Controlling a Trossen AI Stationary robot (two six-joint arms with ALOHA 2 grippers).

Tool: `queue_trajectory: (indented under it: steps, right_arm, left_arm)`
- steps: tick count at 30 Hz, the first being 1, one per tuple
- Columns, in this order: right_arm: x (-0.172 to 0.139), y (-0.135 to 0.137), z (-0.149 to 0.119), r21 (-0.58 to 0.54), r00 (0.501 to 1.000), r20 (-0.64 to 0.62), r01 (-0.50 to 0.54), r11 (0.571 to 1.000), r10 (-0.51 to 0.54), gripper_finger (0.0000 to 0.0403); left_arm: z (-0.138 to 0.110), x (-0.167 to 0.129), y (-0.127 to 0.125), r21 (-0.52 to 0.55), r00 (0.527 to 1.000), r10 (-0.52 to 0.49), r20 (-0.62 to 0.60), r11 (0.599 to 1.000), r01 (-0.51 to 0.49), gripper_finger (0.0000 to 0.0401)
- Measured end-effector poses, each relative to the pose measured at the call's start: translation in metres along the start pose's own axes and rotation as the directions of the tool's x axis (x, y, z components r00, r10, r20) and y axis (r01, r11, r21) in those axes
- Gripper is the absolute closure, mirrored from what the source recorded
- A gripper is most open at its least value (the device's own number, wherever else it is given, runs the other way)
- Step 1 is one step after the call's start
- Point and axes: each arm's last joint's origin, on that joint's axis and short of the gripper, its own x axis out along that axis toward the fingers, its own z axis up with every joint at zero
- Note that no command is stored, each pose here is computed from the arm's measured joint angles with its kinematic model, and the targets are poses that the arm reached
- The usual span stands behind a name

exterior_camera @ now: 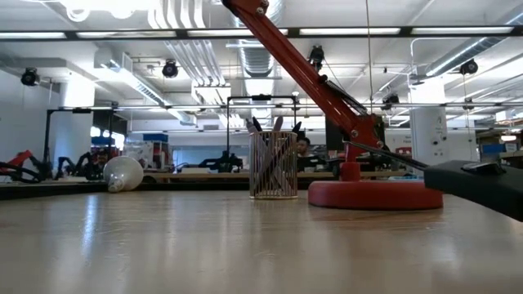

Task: Screw lightbulb
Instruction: Prepare the lamp to insert the light bulb

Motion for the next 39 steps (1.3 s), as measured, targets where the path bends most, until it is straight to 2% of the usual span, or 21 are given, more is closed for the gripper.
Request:
queue_trajectory:
  steps: [4,8,18,25,33,39]
  right_arm:
    - [0.0,0.0,0.0,0.003,1.0,0.001,0.0,1.0,0.0,0.0122]
    - [0.0,0.0,0.0,0.006,1.0,0.001,0.0,1.0,0.0,0.0125]
    - [0.0,0.0,0.0,0.008,1.0,0.001,0.001,1.0,-0.001,0.0123]
    - [0.0,0.0,0.0,0.026,1.0,0.0,0.001,1.0,-0.001,0.0128]
    - [0.0,0.0,0.0,0.039,1.0,0.0,0.001,0.999,-0.001,0.0124]
    - [0.0,0.0,0.0,0.042,1.0,0.0,0.001,0.999,-0.001,0.0131]
  left_arm:
    - [0.0,0.011,0.0,-0.018,0.999,-0.038,0.019,0.999,0.039,0.0179]
    - [-0.002,0.018,-0.005,0.007,0.996,-0.084,0.033,0.996,0.084,0.0179]
    - [0.001,0.011,-0.008,-0.025,0.994,-0.101,0.05,0.994,0.102,0.0192]
    - [0.007,0.0,-0.007,-0.005,0.992,-0.116,0.059,0.993,0.116,0.0248]
    - [0.004,0.006,-0.007,0.033,0.992,-0.113,0.05,0.993,0.111,0.0307]
    - [0.007,0.002,-0.006,0.035,0.991,-0.127,0.052,0.992,0.125,0.0375]
